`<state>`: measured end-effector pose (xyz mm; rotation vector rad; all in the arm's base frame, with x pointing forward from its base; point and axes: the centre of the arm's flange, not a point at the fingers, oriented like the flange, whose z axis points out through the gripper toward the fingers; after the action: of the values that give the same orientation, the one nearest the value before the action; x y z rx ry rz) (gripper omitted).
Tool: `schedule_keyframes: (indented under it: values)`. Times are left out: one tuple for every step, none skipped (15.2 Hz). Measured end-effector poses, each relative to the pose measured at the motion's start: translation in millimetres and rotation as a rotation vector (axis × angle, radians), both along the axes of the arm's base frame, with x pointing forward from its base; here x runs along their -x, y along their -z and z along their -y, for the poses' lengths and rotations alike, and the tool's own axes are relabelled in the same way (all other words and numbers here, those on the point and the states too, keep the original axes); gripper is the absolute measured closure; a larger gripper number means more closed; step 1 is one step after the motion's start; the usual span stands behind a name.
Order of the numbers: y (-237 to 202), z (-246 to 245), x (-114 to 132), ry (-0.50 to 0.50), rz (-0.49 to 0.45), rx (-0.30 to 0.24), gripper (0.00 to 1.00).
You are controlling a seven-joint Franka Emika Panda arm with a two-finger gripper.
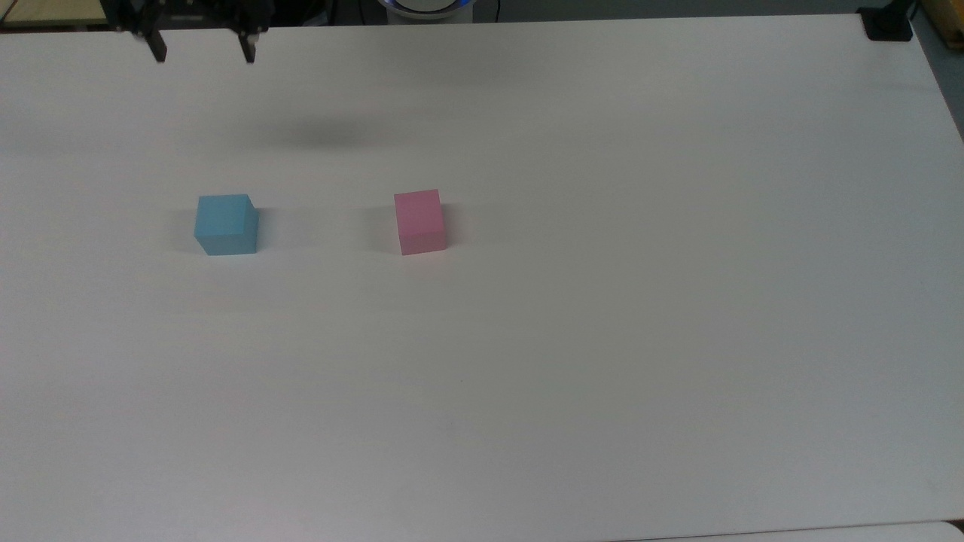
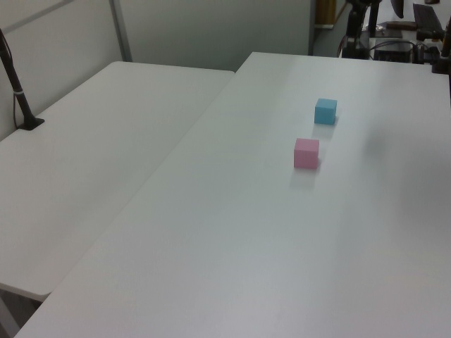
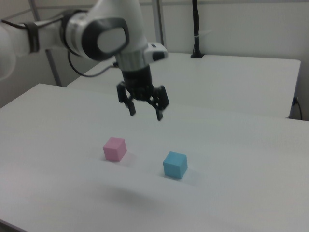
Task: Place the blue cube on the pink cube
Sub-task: 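Move the open gripper over the light-blue cube and lower it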
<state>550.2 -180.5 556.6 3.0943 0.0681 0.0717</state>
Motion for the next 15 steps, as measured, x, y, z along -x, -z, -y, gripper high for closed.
schedule_keyframes:
  values:
    - [15,5,-4,0.006,-0.002,-0.002,0.0]
    - [31,9,-9,0.012,-0.007,-0.01,0.0]
    - [46,13,-15,0.018,-0.007,-0.017,0.0]
    - [61,17,-22,0.023,-0.004,-0.02,0.0]
    - [75,19,-29,0.027,-0.001,-0.021,0.0]
    - [88,21,-35,0.03,0.0,-0.024,0.0]
    - [99,23,-40,0.032,0.004,-0.024,0.0]
    - [108,25,-44,0.034,0.01,-0.022,0.0]
    - [115,26,-47,0.034,0.014,-0.02,0.0]
    - [121,27,-50,0.035,0.013,-0.019,0.0]
    - [129,28,-51,0.036,0.007,-0.02,0.0]
    - [134,29,-53,0.036,0.005,-0.019,0.0]
    - [138,29,-55,0.036,0.008,-0.017,0.0]
    - [143,30,-57,0.036,0.013,-0.014,0.0]
    - [151,31,-60,0.036,0.016,-0.011,0.0]
